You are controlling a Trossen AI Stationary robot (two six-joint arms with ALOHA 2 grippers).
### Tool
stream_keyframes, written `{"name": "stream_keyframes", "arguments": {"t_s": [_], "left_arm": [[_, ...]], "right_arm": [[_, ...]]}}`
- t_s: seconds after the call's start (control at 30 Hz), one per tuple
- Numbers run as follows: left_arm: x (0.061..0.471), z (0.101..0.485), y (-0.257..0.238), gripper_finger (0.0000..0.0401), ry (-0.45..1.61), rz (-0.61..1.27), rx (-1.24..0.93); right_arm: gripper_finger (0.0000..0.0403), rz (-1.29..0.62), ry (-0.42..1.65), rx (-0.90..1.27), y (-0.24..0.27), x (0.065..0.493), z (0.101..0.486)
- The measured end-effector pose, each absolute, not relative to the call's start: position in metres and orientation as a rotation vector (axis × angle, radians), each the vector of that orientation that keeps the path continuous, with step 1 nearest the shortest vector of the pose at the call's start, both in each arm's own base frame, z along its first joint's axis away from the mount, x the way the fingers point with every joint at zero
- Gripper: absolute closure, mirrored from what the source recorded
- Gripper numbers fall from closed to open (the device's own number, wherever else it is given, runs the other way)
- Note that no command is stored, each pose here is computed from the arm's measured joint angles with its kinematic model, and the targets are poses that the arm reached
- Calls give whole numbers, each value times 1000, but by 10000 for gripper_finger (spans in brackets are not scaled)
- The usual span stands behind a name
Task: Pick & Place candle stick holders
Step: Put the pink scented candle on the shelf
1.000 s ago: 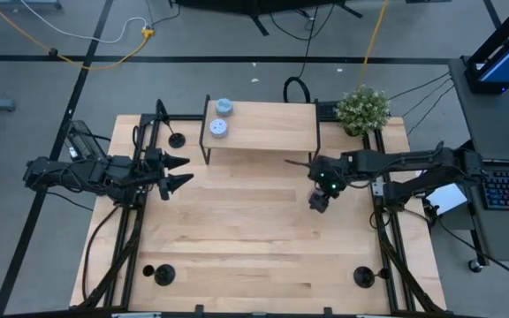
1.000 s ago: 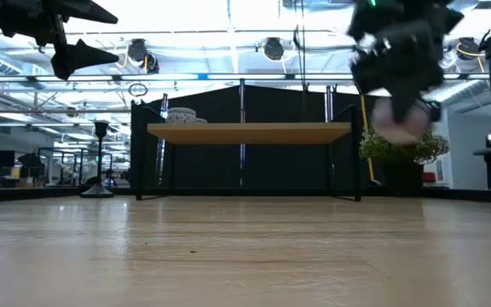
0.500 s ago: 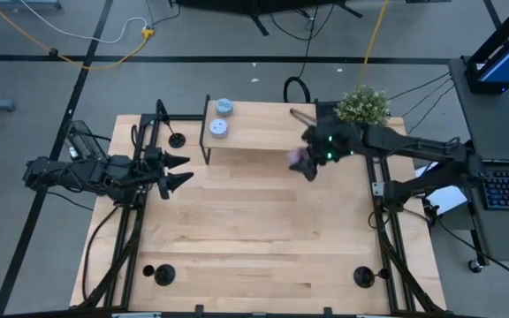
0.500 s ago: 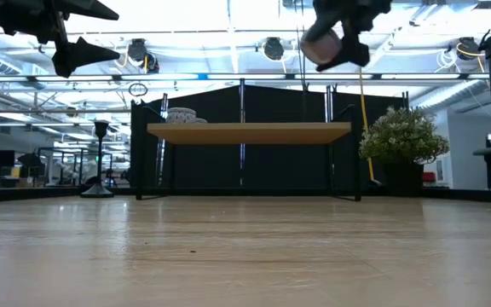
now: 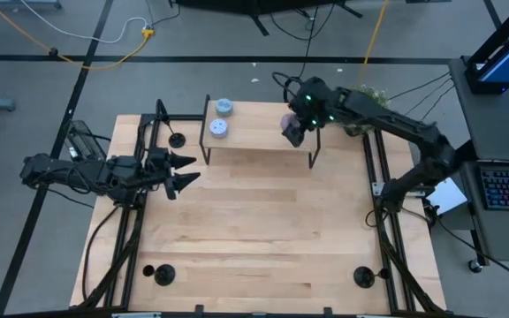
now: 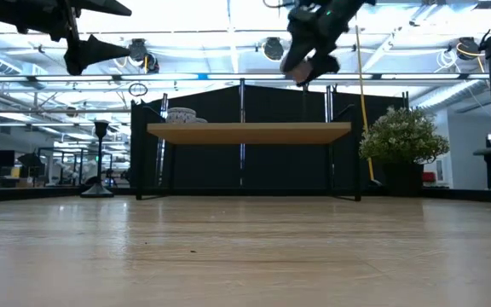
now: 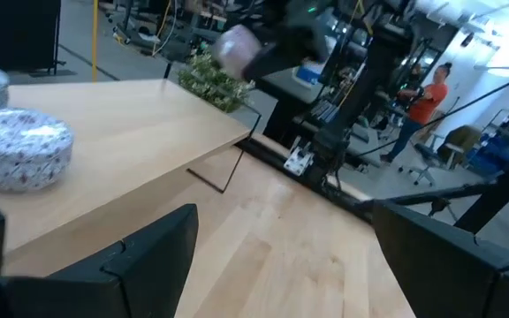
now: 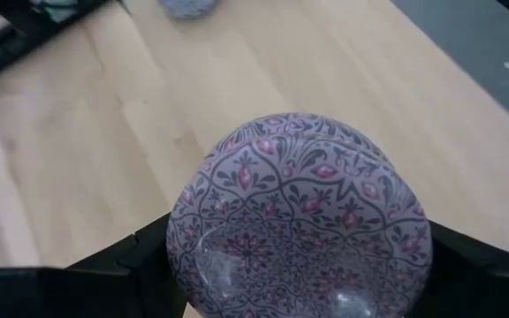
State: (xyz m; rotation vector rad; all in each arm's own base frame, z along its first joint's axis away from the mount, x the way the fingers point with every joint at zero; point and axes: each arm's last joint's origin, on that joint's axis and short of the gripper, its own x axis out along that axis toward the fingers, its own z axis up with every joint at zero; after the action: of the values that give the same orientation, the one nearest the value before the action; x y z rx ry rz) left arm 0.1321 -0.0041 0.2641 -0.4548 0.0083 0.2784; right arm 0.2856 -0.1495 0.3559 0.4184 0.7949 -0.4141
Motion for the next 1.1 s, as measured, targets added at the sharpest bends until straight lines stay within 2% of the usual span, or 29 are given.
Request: {"name": "stream_keyframes", "arguments": {"t_s": [0.37, 0.73, 0.93, 1.1], "left_arm": [[146, 277, -5, 54, -141, 263, -463], [173, 271, -4, 54, -153, 433, -468], [194, 292, -4, 54, -151, 531, -398], [210, 312, -2, 54, -74, 589, -327]], "right_arm": [[110, -405, 904, 231, -176, 334, 362], [110, -375, 941, 158, -187, 364, 345], [110, -351, 975, 142, -185, 373, 333], [110, -346, 1001, 131, -187, 375, 327]]}}
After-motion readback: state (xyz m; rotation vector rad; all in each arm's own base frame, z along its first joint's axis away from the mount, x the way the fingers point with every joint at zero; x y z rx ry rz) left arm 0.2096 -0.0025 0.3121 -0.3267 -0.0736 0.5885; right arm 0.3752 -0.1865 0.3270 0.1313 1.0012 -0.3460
